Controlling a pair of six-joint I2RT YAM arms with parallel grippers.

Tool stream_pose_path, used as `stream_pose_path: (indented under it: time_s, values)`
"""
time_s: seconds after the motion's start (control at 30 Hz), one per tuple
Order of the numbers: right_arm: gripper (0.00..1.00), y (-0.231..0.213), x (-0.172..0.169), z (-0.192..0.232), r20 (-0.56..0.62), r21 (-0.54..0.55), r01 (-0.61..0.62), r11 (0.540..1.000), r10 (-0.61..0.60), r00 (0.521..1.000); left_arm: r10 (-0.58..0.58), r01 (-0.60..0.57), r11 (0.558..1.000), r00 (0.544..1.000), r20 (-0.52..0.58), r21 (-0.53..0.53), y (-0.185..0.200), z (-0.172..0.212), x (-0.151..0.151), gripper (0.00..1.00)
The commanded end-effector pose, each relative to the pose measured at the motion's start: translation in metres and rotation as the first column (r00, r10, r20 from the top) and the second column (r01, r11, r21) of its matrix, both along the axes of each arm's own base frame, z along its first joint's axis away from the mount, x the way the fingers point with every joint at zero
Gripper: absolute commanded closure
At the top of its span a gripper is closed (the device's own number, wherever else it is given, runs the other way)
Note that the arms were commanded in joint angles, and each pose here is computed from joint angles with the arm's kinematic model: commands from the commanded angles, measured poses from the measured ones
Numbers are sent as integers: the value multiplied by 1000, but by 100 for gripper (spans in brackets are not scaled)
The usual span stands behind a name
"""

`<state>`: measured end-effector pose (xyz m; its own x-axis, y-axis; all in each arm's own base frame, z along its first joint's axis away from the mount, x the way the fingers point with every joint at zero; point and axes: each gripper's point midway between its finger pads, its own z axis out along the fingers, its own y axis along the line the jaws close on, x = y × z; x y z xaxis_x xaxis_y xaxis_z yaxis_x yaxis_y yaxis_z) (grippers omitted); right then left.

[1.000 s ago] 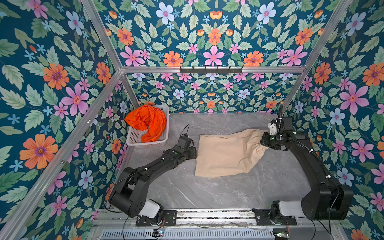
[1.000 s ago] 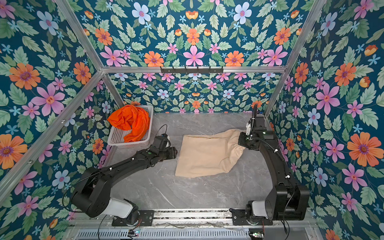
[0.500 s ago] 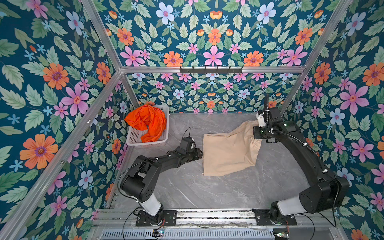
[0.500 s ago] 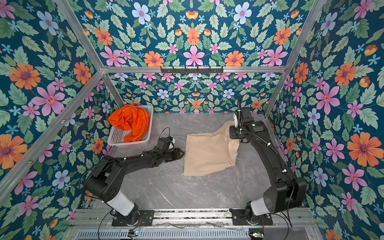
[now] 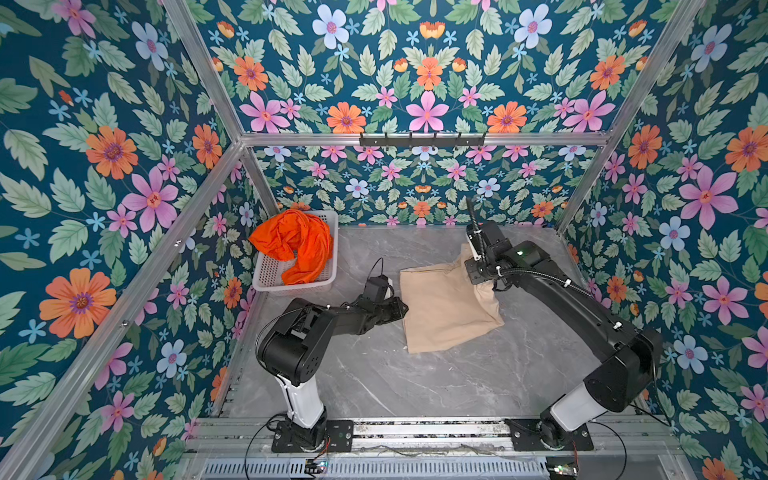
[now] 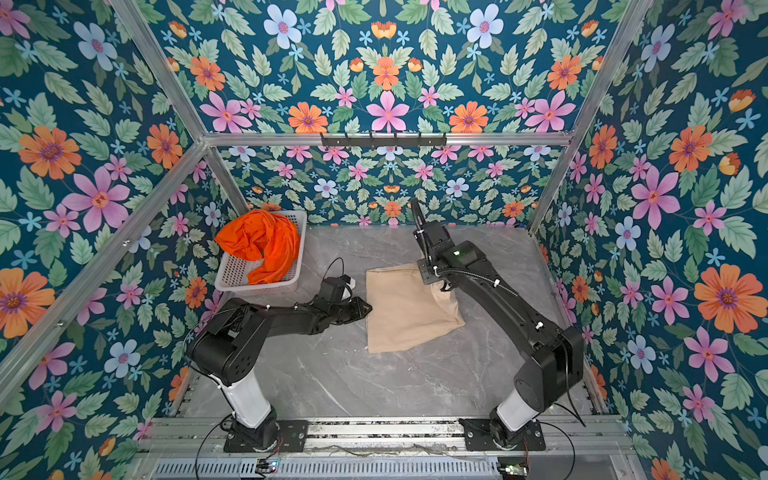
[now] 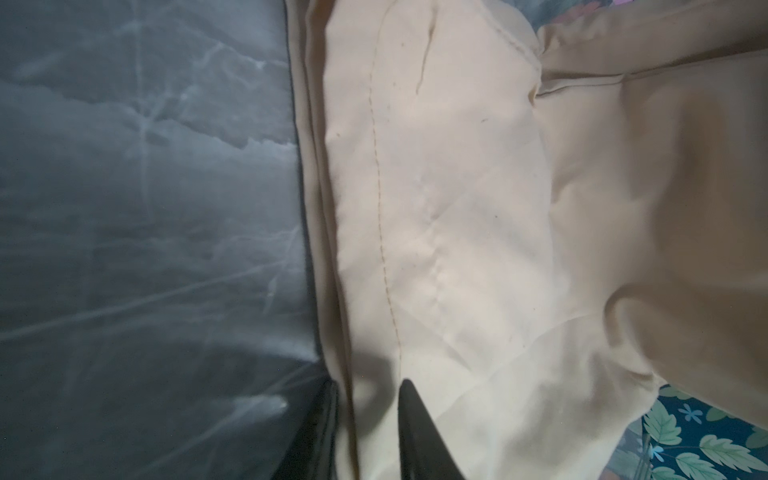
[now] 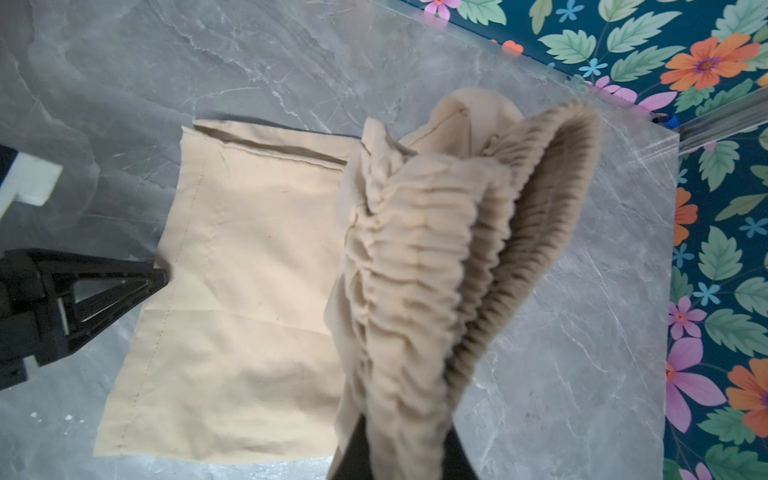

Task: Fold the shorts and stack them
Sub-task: 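Fold the waistband toward the leg hems with the right gripper while the left holds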

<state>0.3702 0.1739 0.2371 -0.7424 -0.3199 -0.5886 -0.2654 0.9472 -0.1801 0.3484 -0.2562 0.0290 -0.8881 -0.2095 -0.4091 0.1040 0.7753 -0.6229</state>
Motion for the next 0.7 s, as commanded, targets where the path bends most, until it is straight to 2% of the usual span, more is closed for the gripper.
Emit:
stream_pose_path:
  time_s: [0.0,0.2,0.67]
  values:
    - [90,14,-3,-1,23,-29,-2,1000,3,1000,6,-6,1000,1000,-18,17,3,-8,-2,73]
    - [91,54,-15,-8,32,-36,-81,996,82,996,7,-7,1000,1000,-21,27,4,-14,-2,77]
    - [91,118,-28,-68,-112,-2,-188,982,186,976,5,-4,1000,1000,-17,28,2,-14,1,77]
